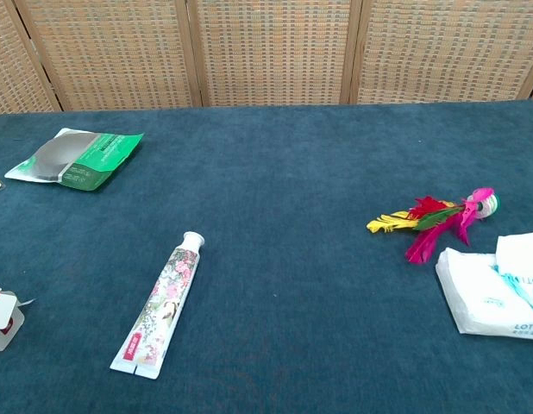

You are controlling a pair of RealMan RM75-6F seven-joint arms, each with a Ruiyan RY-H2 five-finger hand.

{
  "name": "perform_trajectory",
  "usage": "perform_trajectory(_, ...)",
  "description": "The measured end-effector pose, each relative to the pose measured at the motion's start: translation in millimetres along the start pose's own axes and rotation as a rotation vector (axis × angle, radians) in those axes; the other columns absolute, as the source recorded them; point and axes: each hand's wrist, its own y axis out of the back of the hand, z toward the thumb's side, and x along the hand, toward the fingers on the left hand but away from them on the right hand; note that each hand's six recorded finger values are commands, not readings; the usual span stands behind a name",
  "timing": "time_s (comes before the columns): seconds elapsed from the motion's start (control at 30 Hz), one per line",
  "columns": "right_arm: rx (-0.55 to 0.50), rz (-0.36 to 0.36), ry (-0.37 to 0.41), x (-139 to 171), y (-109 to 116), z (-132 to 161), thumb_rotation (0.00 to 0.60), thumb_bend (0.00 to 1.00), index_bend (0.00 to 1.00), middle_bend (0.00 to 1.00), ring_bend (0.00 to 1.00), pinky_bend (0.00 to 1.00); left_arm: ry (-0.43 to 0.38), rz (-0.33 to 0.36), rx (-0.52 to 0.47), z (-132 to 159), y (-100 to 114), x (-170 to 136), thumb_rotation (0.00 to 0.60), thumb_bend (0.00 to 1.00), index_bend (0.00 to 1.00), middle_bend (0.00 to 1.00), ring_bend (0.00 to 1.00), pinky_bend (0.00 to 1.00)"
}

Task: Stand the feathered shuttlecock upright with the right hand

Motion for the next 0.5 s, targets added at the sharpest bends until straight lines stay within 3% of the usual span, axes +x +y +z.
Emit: perform_trajectory(0.5, -0.022, -0.035, 0.036, 0.2, 4.7, 6.6, 0.600, 0.17, 0.05, 0.00, 0.00, 0.00, -0.005, 0.002, -0.002, 1.4, 0.6, -0.2, 0.600, 0.00, 0.00, 0.00, 0.00, 0.00)
